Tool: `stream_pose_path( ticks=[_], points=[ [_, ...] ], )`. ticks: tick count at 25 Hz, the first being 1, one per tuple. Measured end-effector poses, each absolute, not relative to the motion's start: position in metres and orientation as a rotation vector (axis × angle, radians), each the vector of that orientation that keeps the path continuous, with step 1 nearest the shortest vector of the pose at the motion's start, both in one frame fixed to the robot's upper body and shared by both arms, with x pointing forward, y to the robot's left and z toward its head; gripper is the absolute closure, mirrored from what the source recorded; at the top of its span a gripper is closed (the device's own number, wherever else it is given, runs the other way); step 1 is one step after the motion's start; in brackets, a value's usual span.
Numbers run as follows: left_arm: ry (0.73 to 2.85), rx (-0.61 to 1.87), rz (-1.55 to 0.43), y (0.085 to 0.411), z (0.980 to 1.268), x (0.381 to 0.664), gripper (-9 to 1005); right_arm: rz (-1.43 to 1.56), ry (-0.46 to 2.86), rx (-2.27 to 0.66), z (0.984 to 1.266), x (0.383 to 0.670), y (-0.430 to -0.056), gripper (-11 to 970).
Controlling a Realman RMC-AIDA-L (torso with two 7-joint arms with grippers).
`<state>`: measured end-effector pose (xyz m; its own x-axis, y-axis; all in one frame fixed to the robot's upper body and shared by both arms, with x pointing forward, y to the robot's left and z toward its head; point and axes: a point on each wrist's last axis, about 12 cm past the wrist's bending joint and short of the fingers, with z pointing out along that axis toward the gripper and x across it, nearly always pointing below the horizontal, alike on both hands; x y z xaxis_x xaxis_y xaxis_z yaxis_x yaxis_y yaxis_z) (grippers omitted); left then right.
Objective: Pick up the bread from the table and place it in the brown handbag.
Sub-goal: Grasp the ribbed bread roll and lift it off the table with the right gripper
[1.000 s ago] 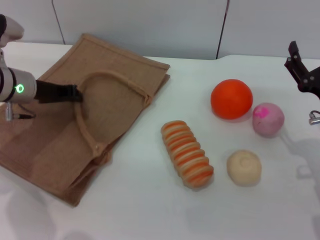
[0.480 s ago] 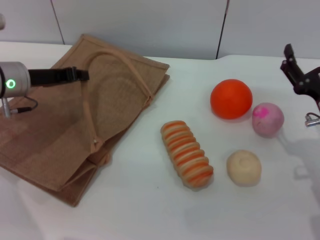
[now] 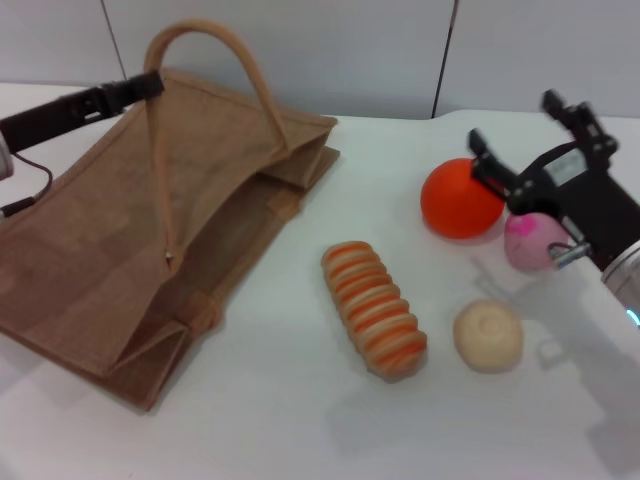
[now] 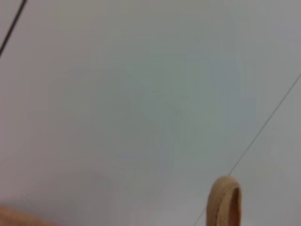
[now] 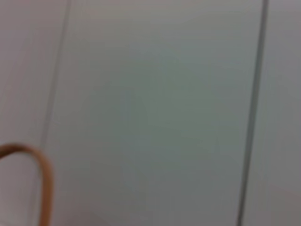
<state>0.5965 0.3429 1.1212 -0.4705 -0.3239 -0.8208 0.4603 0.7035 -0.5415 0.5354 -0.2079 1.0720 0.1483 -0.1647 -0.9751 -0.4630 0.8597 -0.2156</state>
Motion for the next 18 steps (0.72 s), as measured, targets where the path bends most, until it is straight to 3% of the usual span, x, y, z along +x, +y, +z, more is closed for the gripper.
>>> stream_pose_path(
  ticks=[8,18],
  points=[
    [1.686,0.122,-0.951,0.351,1.126,0.58,877,0.388,1.555,-0.86,1.094,0.521,-0.178,49],
    [1.675,0.128,-0.949,0.35,1.125,0.578,872,0.388,1.665,-1.124,1.108,0.51,-0.149,50]
  ],
)
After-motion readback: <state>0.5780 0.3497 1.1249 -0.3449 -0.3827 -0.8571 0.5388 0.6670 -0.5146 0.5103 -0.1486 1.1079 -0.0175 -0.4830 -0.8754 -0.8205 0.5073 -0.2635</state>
